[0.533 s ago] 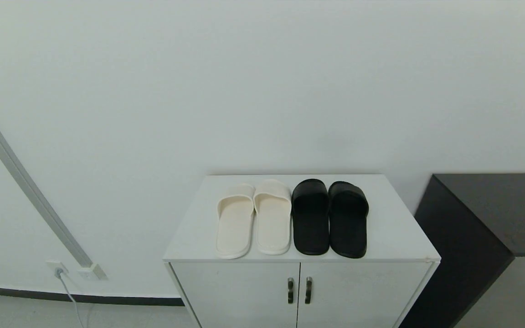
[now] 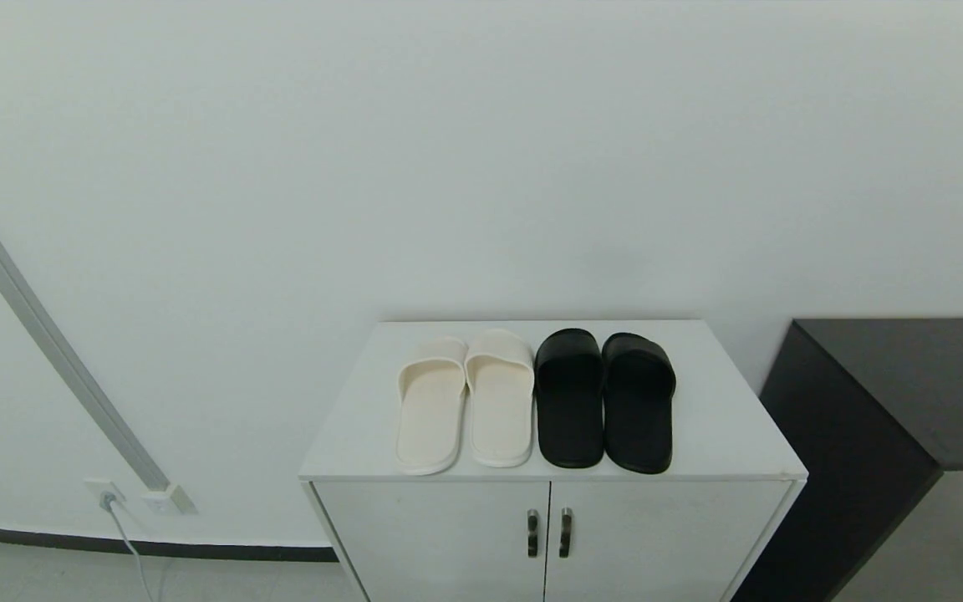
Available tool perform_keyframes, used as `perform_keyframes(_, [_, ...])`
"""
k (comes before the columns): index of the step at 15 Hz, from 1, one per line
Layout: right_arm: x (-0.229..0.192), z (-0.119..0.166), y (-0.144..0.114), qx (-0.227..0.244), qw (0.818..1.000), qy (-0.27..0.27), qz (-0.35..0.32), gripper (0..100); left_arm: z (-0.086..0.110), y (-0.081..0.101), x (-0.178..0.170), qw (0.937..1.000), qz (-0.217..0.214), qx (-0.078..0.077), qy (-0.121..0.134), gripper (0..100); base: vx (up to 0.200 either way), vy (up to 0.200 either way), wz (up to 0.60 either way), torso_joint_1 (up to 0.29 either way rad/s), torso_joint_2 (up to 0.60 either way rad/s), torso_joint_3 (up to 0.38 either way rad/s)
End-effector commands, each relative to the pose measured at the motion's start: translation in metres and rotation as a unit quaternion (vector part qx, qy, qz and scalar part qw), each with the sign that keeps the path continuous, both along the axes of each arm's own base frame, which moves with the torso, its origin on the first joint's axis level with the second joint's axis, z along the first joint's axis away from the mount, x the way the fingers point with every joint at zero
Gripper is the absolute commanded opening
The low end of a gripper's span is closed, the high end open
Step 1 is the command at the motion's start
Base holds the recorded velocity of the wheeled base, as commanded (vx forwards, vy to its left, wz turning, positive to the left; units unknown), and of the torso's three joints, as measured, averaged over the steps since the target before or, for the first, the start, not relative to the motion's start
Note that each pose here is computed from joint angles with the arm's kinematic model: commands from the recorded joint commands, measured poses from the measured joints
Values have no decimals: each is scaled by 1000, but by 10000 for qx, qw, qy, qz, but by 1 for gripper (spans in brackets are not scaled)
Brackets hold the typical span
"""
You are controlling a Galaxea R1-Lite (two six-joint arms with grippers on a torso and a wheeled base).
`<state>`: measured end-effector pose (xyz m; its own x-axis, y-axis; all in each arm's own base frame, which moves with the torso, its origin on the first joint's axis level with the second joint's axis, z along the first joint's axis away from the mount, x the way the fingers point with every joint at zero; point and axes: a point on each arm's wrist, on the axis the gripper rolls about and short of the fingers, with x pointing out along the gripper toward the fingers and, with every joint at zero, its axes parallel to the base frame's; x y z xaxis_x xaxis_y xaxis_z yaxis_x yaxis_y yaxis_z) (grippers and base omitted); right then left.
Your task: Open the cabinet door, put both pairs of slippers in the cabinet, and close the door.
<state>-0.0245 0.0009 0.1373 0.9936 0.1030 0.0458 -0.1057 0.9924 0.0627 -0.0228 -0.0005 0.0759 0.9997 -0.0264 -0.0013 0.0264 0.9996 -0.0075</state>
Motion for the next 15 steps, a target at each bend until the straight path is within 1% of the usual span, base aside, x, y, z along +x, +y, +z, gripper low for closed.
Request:
perform_keyframes(1, [57, 30, 5, -20, 9881, 1392, 652, 100, 0, 0, 0, 10000, 2, -1, 9, 0, 0, 0, 0, 0, 0, 0])
perform_keyframes(2, [84, 34, 9, -17, 9846, 1554, 800, 100, 0, 0, 0, 10000, 2, 7, 1, 0, 0, 0, 0, 0, 0, 0])
perform_keyframes(3, [95, 36, 11, -23, 9835, 1586, 866, 100, 0, 0, 0, 10000, 2, 7, 9, 0, 0, 0, 0, 0, 0, 0])
perform_keyframes(5, [143, 35, 25, -29, 9785, 1751, 1093, 100, 0, 0, 0, 10000, 2, 7, 9, 0, 0, 0, 0, 0, 0, 0])
perform_keyframes(7, [172, 33, 42, -107, 9774, 1778, 1143, 100, 0, 0, 0, 10000, 2, 7, 9, 0, 0, 0, 0, 0, 0, 0])
perform_keyframes(10, [192, 36, 86, 20, 9770, 1795, 1152, 100, 0, 0, 0, 10000, 2, 7, 9, 0, 0, 0, 0, 0, 0, 0])
perform_keyframes(13, [200, 34, 116, -142, 9723, 1897, 1355, 100, 0, 0, 0, 10000, 2, 7, 9, 0, 0, 0, 0, 0, 0, 0])
perform_keyframes(15, [207, 33, 136, -263, 9720, 1909, 1342, 100, 0, 0, 0, 10000, 2, 7, 9, 0, 0, 0, 0, 0, 0, 0])
